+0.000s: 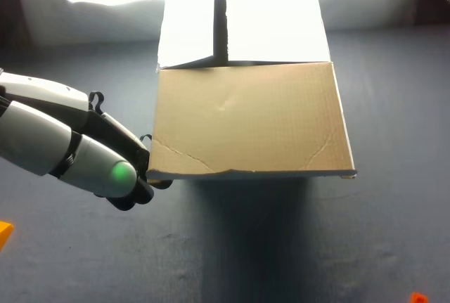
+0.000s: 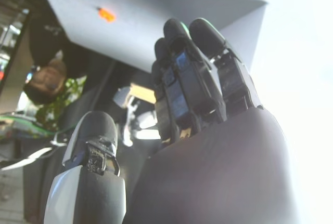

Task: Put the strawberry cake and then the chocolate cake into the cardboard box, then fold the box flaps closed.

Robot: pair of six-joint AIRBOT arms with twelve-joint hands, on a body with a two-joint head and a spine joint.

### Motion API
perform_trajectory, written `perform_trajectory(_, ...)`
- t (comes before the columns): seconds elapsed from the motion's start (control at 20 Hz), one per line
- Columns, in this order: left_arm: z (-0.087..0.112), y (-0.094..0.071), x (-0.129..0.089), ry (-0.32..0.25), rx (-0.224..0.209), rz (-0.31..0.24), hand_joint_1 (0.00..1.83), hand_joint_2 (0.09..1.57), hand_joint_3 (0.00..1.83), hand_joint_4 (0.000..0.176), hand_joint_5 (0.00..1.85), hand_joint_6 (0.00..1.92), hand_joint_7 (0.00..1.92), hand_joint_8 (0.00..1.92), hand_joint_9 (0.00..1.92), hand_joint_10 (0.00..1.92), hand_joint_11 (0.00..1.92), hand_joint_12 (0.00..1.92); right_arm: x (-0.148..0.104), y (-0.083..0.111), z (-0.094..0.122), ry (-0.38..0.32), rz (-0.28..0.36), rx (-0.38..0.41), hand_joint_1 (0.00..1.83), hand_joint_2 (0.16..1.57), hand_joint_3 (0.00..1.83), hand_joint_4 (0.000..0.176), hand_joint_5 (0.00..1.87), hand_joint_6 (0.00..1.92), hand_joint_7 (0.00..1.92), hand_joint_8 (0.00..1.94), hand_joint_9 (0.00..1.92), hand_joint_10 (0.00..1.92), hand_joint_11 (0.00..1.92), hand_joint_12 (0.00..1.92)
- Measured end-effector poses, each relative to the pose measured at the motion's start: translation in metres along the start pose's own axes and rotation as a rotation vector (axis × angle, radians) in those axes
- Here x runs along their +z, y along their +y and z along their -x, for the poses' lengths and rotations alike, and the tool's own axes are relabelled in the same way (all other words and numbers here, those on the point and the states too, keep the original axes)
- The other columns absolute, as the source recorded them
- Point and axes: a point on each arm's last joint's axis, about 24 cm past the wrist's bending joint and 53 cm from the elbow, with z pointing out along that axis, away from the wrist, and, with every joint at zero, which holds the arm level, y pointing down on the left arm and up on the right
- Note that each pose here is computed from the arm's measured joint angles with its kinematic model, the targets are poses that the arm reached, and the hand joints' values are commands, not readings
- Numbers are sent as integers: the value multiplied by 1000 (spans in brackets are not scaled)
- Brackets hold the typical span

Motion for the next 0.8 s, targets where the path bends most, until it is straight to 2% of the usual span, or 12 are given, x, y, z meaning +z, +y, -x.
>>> perform_trajectory(0.05, 1, -2, -1, -3, 6, -4, 293, 1301, 0, 7, 482, 1, 633, 0, 686, 1, 161, 1356, -1, -2, -3, 8, -4, -4, 287, 1243, 0, 0, 396, 599, 707, 24, 359, 1007, 0, 1711)
perform_trajectory(0.2, 4, -12, -4, -9, 0, -32, 286, 1298, 0, 10, 475, 2, 637, 3, 687, 2, 161, 1357, -2, -4, -8, 25, -12, -7, 282, 1242, 0, 0, 388, 597, 706, 23, 355, 1006, 0, 1713)
perform_trajectory(0.25, 6, -15, -5, -15, -4, -40, 296, 1297, 0, 4, 469, 0, 632, 1, 682, 0, 155, 1356, -2, -4, -8, 24, -12, -7, 283, 1243, 0, 0, 387, 596, 706, 23, 357, 1008, 0, 1713)
perform_trajectory(0.45, 15, -24, -10, -33, -13, -70, 297, 1295, 0, 11, 479, 3, 641, 2, 692, 4, 168, 1340, -2, 0, -11, 30, -5, -4, 275, 1245, 0, 0, 401, 589, 711, 24, 358, 1017, 0, 1730)
perform_trajectory(0.5, 18, -26, -10, -36, -22, -75, 299, 1297, 0, 6, 473, 1, 638, 1, 690, 3, 165, 1338, -2, 0, -12, 32, -3, -4, 261, 1246, 0, 0, 398, 583, 708, 22, 354, 1017, 0, 1720)
perform_trajectory(0.6, 24, -30, -14, -51, -24, -85, 298, 1293, 0, 7, 472, 0, 636, 0, 690, 3, 164, 1334, -3, 1, -12, 30, -3, -4, 285, 1244, 0, 0, 391, 577, 707, 22, 363, 1019, 0, 1724)
perform_trajectory(0.65, 30, -35, -16, -62, -27, -96, 299, 1290, 0, 14, 479, 3, 644, 3, 697, 5, 172, 1333, -3, 0, -12, 32, -4, -5, 301, 1239, 0, 0, 394, 578, 709, 22, 360, 1015, 0, 1719)
perform_trajectory(0.8, 41, -43, -19, -83, -38, -121, 294, 1293, 0, 14, 488, 5, 648, 3, 701, 6, 185, 1321, -3, 3, -14, 35, 2, -2, 300, 1237, 0, 0, 398, 578, 714, 24, 367, 1016, 5, 1717)
